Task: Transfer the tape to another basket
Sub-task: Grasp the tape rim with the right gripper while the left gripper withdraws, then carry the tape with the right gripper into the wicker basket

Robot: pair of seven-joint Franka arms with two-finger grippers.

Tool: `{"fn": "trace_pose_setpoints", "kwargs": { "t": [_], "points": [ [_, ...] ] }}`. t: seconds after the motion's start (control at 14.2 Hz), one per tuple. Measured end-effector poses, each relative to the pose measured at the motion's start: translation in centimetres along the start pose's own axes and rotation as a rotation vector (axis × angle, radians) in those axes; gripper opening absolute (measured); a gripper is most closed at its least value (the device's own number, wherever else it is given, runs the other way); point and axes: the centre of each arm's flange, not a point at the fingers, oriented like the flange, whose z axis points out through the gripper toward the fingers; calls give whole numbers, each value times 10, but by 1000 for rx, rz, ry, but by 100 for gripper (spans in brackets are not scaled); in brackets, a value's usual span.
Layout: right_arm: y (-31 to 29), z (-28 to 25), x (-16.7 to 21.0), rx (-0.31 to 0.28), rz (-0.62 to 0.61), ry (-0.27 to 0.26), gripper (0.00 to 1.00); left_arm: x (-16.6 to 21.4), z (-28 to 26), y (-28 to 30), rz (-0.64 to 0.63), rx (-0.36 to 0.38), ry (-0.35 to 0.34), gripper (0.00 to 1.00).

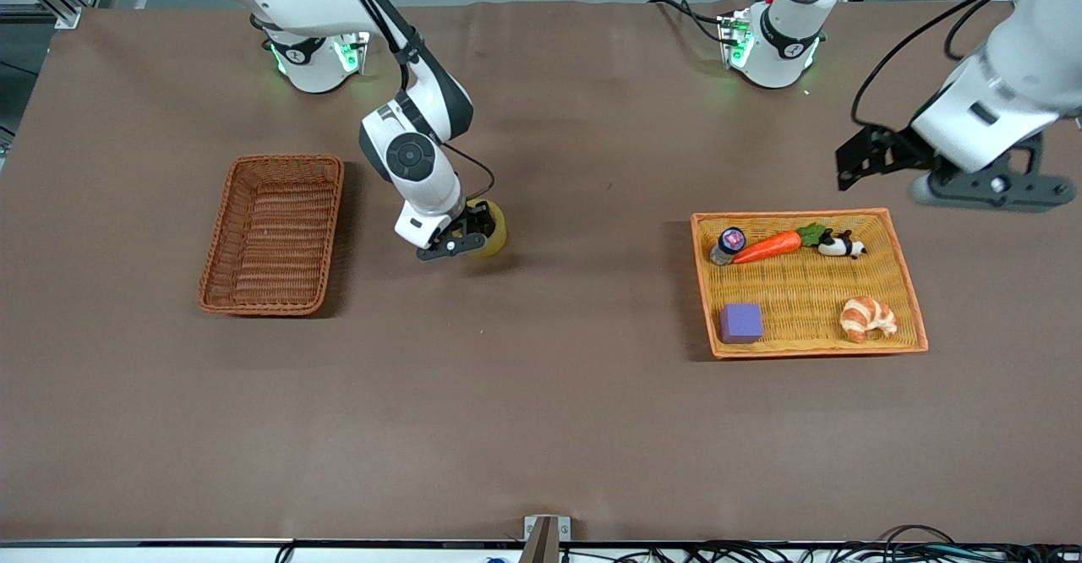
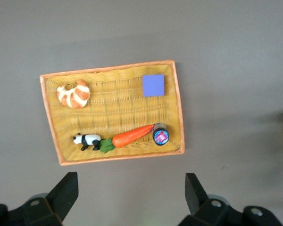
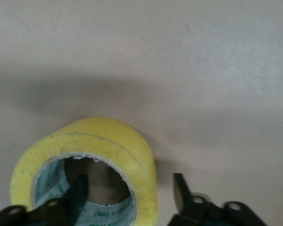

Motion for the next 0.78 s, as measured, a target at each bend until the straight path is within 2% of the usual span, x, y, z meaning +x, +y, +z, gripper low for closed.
{"fn": "trace_pose_setpoints", "kwargs": {
  "t": [0.28, 0.35, 0.56, 0.78],
  "points": [
    [6, 6, 1, -8, 24, -8, 28, -18, 6, -10, 12, 11, -9, 99],
    [8, 5, 3, -9, 38, -6, 21, -16, 11, -11, 9, 10, -7, 99],
    [18, -8, 13, -18, 74, -6, 22, -10, 23, -24, 8, 8, -12, 99],
    [53, -77, 37, -34, 148, -42, 22, -6, 31, -37, 25, 6, -27, 100]
  ]
}}
